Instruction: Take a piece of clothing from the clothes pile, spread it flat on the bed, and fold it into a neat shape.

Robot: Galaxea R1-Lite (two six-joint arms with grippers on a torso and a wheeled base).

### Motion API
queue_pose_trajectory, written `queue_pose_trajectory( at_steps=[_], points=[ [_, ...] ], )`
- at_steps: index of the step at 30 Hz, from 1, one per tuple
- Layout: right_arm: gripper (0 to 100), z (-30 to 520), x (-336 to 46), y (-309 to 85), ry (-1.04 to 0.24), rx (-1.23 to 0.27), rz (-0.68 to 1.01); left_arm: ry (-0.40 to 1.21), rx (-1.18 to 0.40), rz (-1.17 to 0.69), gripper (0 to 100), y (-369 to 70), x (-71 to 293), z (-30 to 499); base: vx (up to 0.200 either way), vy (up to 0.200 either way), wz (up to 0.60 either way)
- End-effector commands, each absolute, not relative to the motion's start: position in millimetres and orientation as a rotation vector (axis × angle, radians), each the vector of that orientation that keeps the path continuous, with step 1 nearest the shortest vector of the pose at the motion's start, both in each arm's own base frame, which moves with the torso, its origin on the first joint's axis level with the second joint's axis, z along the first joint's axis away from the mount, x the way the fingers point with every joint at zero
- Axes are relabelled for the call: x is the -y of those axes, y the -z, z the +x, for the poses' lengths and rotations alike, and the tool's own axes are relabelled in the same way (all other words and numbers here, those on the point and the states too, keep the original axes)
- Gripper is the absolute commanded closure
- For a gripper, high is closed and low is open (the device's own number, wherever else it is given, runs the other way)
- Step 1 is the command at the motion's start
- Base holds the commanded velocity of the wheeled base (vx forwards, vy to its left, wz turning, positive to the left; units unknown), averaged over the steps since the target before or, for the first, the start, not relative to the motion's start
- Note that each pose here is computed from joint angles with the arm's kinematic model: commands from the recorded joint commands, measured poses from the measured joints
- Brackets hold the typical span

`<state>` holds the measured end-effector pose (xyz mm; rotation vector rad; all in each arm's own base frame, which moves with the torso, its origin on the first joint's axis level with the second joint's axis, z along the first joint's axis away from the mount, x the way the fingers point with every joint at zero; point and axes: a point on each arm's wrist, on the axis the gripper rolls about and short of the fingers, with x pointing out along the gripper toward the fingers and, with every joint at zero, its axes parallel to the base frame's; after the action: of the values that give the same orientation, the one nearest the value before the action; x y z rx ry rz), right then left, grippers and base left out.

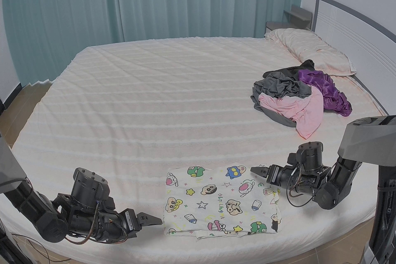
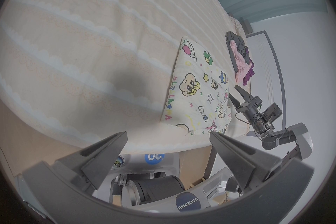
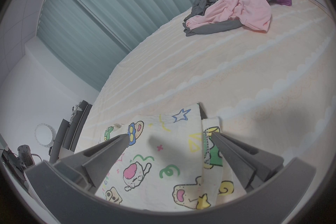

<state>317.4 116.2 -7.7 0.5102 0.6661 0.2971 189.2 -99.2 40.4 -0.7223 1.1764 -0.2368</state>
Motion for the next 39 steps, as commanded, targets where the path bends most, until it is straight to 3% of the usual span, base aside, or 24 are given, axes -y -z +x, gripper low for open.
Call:
queue_pose_trajectory(
  at_steps=[1,10,11,39],
  points=[
    [0,322,-118,11,-0.300,-0.663,0.511,0.235,-1.178,-0.722,0,-40,99,189,0.000,0.000,0.00],
    [0,335,-122,18,-0.286,-0.657,0.563,0.235,-1.178,-0.722,0,-40,99,189,0.000,0.000,0.00],
    [100,336,-121,19,-0.280,-0.658,0.575,0.235,-1.178,-0.722,0,-40,99,189,0.000,0.000,0.00],
    [100,347,-94,18,-0.193,-0.601,0.686,0.234,-1.178,-0.723,0,-40,99,188,0.000,0.000,0.00]
  ],
)
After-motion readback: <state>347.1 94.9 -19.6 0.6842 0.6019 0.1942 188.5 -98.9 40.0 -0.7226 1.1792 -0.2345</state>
